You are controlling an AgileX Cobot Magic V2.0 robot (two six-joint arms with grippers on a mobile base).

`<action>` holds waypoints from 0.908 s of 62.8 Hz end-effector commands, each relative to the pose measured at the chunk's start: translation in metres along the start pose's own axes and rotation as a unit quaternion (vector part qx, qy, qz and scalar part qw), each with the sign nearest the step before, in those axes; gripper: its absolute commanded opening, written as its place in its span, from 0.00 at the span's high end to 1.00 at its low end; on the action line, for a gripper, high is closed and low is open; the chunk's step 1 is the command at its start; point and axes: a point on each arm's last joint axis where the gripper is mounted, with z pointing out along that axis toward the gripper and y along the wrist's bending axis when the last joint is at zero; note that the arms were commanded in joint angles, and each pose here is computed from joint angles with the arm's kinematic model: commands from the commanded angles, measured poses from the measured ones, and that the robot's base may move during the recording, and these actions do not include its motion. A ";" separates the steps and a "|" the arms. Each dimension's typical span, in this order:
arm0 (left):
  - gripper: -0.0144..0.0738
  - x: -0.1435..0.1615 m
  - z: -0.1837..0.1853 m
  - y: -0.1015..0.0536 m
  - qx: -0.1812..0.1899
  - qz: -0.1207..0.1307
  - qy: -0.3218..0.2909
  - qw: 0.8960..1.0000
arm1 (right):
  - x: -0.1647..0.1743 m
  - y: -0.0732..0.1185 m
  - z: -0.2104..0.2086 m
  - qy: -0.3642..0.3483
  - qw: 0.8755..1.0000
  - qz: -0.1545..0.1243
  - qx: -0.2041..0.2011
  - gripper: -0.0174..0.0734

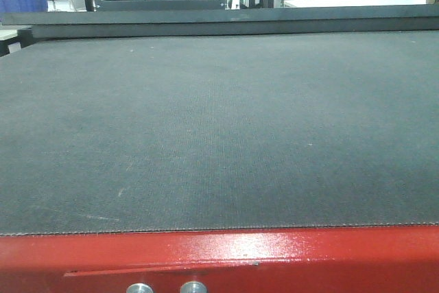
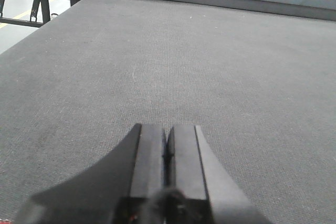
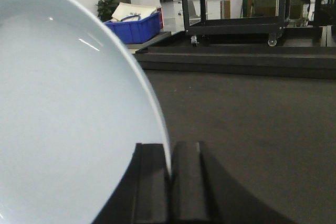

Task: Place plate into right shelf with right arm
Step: 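Hold the plate in the right gripper while driving away from the table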

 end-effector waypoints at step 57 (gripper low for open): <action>0.89 -0.004 0.000 -0.001 0.007 -0.004 -0.037 0.999 | 0.046 -0.012 -0.008 -0.060 0.998 -0.002 0.012 0.75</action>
